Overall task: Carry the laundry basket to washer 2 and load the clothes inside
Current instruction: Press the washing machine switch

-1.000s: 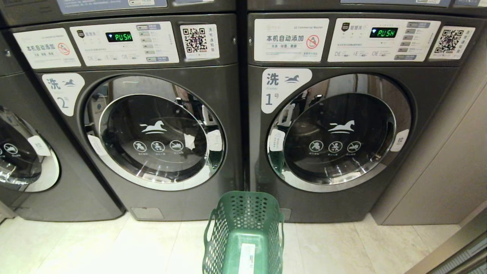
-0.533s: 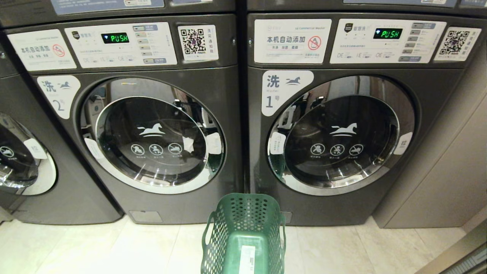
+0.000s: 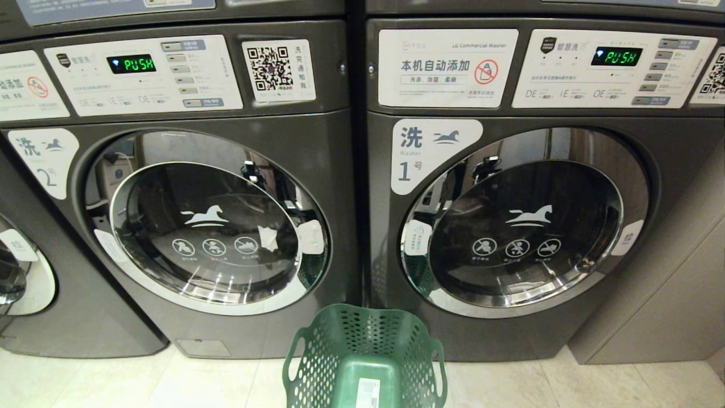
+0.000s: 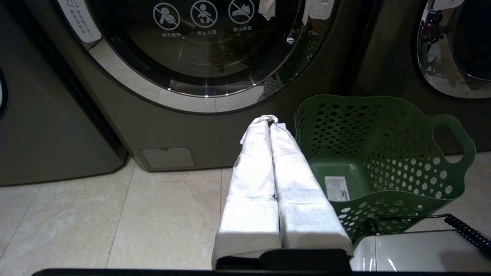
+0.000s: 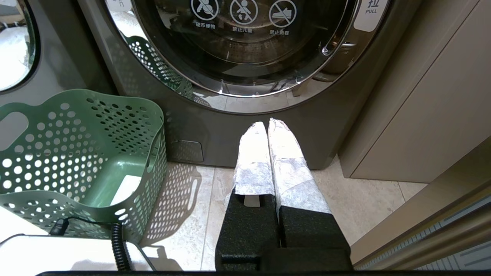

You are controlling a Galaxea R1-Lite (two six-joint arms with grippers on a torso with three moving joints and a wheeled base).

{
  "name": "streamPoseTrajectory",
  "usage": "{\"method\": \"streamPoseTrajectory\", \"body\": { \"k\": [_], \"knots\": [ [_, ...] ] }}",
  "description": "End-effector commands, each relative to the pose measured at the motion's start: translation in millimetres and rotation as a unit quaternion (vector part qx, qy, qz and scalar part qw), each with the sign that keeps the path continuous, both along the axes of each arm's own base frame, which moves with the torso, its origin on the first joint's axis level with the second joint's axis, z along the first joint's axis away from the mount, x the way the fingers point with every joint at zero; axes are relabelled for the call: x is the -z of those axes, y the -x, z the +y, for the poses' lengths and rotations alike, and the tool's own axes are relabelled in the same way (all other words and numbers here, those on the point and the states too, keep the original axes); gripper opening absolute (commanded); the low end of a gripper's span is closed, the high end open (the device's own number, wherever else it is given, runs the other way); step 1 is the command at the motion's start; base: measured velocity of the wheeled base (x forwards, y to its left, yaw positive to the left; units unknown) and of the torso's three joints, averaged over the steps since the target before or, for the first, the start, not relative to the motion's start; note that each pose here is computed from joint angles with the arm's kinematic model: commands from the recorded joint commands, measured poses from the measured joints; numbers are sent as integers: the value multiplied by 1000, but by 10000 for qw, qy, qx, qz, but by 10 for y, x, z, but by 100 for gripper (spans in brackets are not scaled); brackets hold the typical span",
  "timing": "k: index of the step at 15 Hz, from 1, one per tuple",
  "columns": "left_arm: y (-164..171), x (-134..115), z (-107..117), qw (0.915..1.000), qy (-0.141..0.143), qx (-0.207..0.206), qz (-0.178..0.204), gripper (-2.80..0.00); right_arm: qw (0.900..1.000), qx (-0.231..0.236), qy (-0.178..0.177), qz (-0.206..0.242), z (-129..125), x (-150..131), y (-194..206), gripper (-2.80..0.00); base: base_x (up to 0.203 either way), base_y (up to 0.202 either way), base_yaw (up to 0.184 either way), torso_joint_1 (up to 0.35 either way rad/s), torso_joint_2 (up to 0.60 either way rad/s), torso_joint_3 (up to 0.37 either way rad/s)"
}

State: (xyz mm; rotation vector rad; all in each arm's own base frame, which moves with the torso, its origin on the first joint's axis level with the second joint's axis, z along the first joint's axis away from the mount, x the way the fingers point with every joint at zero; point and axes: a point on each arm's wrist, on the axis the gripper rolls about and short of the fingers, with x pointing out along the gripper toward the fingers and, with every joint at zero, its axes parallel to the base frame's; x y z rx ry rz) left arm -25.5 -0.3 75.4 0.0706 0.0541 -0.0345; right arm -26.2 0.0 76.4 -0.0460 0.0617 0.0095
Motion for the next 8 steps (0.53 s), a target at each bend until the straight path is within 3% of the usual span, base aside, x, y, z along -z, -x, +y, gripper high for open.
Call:
{"method": "streamPoseTrajectory", "body": {
  "k": [1, 8],
  "knots": [
    [0, 0, 0, 10000, 2, -2, 0, -280, 10000, -5, -8, 5, 0, 0, 0, -280, 0, 0, 0, 0, 0, 0],
    [0, 0, 0, 10000, 2, -2, 0, -280, 10000, -5, -8, 5, 0, 0, 0, -280, 0, 0, 0, 0, 0, 0]
  ]
}}
